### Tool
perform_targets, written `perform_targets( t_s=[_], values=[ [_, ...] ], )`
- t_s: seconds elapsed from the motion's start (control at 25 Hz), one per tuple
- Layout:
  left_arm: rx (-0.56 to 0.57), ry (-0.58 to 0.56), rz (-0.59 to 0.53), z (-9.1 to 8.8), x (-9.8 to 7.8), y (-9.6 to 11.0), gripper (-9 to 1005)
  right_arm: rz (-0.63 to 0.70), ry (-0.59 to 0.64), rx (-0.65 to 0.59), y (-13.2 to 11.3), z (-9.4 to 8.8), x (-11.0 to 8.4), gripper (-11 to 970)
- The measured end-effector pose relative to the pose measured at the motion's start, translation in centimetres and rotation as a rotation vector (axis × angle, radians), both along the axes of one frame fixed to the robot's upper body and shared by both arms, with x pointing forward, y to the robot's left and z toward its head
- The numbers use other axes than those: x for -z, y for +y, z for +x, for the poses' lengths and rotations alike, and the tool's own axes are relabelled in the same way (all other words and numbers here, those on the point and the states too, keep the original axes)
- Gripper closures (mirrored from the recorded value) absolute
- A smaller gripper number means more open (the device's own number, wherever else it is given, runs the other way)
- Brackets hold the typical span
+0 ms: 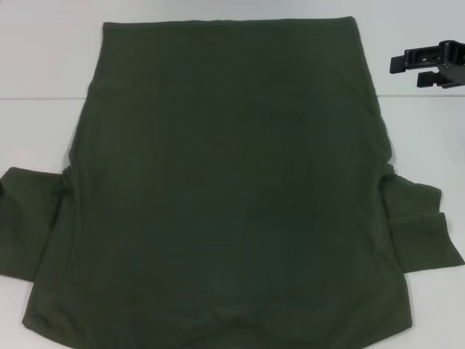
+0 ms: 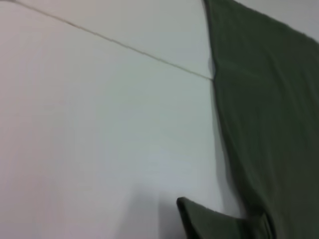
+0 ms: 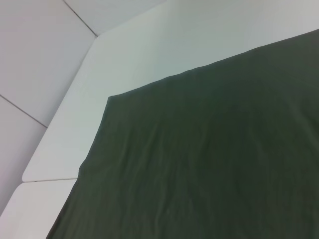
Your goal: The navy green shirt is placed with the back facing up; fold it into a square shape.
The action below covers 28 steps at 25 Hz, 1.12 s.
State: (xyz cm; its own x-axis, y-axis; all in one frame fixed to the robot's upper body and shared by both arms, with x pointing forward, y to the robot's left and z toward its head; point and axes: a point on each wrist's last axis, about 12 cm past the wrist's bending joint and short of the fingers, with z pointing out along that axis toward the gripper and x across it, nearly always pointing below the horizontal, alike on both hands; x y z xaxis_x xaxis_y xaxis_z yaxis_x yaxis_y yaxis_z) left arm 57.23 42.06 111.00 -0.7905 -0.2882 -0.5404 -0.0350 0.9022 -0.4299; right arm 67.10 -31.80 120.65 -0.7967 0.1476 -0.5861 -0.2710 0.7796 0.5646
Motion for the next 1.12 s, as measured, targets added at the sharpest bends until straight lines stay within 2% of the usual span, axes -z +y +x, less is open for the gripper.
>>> perform_targets(
  t_s=[0.4, 0.76, 1.0, 1.12],
  values=[
    [0.058, 0.042, 0.161, 2.8, -2.4, -0.6, 992, -0.003, 0.005, -0.005, 0.1, 0.0, 0.1, 134],
    [0.073, 0.061, 0.224, 3.7, -3.3, -1.4, 993, -0.004, 0.008, -0.007, 0.1, -0.1, 0.2, 133],
    [0.107, 0.099, 0.201, 3.1, -4.8, -3.7, 992, -0.001, 0.012, -0.013, 0.2, -0.1, 0.2, 134],
    [0.131, 0.121, 0.192, 2.7, -5.7, -5.7, 992, -0.002, 0.011, -0.015, 0.2, -0.1, 0.2, 134]
  ],
)
